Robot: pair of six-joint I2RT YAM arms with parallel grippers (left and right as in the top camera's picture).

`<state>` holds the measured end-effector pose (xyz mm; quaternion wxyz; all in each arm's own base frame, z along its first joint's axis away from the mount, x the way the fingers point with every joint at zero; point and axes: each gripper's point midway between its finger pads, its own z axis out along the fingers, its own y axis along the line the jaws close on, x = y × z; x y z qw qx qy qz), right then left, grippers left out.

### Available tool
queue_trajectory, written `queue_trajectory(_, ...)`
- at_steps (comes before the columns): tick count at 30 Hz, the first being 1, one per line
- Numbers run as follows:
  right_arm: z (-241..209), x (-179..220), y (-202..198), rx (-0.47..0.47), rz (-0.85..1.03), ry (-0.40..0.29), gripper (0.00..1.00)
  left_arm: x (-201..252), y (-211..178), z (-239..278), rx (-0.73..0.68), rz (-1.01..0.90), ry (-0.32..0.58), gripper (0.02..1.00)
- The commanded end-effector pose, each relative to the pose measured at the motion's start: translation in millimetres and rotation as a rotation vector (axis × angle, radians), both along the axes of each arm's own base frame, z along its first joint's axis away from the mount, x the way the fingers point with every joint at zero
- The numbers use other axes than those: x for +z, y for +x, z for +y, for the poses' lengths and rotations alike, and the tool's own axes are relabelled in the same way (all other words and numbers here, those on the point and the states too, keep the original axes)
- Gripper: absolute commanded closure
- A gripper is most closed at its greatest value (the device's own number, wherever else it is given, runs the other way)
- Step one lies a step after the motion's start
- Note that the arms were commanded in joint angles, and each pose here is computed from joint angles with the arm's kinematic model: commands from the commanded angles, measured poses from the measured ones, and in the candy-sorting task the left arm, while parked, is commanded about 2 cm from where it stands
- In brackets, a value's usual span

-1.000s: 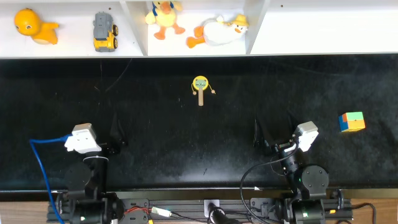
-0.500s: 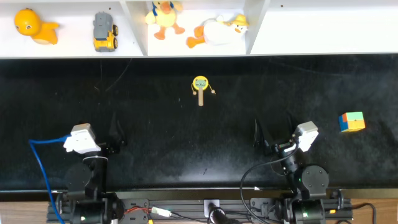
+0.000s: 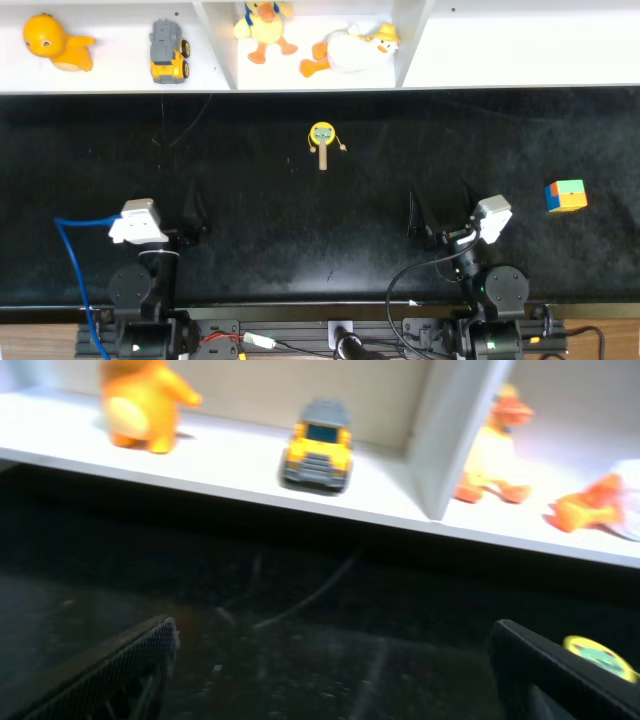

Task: Store Toys

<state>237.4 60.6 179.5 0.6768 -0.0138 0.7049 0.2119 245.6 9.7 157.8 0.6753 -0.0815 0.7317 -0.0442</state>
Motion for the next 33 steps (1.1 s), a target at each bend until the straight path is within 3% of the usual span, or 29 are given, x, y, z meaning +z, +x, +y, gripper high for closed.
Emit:
queue_trajectory(1,0.7,-3.2,0.2,0.0,-0.001,-0.002,0.005,-0.9,0.2,-13.3,-0.053,-0.009,-0.01,0.02)
queue_trajectory(33,2.4,-3.1,-0.4,0.011,-0.001,-0.001,0.005,-1.1,0.2,-12.6,-0.05,-0.008,-0.01,0.02)
